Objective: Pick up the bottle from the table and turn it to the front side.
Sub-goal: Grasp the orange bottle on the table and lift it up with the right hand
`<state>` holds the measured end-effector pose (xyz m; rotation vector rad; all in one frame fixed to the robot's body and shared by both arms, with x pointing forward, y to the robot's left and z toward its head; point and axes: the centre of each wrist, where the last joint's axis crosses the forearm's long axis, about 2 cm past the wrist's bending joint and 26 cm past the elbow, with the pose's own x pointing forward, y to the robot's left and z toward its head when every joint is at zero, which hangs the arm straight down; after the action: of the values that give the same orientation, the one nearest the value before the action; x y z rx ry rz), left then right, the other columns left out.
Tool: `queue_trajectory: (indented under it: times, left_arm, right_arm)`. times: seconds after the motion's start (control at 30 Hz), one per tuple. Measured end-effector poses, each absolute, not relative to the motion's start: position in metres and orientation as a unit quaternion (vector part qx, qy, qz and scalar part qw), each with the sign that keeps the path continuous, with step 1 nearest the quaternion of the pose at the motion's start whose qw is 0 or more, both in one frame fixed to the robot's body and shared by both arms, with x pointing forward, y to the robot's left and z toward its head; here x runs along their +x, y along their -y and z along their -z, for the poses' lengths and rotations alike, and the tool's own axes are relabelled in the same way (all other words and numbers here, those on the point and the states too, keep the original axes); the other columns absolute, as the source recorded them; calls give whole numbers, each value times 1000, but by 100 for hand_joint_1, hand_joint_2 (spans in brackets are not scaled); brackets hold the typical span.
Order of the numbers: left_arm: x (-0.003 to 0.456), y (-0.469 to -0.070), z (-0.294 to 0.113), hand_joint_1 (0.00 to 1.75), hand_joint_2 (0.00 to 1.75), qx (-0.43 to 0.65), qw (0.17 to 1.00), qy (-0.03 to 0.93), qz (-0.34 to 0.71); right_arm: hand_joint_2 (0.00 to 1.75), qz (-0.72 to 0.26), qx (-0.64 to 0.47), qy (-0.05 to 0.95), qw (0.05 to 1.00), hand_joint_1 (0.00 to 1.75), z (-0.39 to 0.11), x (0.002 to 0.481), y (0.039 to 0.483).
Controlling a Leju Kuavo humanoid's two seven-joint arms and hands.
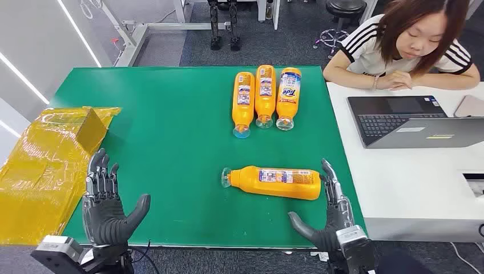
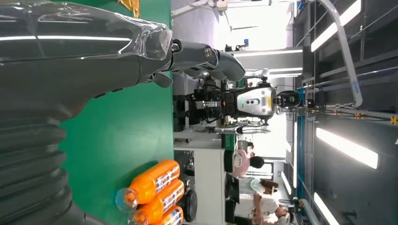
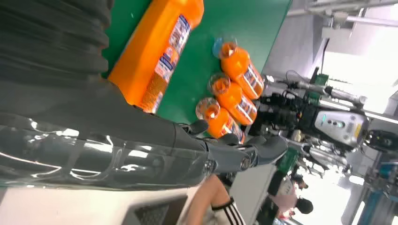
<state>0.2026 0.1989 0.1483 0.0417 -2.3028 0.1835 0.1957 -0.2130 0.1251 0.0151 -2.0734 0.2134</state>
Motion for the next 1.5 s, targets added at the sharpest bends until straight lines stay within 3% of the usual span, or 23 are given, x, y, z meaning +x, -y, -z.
queue_trajectory:
  times: [0.23,0.63,1.03,1.27,1.5]
  left_arm:
    - [213,-187,-155,0,175,-15,401,914,-57]
    - [221,-177,-156,0,175,-40,404,913,-47]
    - [250,-159,-158,0,175,-128,422,897,-7]
    - [260,-156,-155,0,175,-152,439,886,8]
    - [266,-155,-153,0,175,-187,454,871,12]
  right_arm:
    - [175,-169,-110,854,479,0,-139,215,214]
    - [175,-213,-143,840,477,0,-150,235,214]
    - [175,-475,-45,663,577,0,-137,332,241]
    - [175,-508,-38,614,603,0,-148,384,268]
    - [175,-533,-41,580,615,0,-155,403,278]
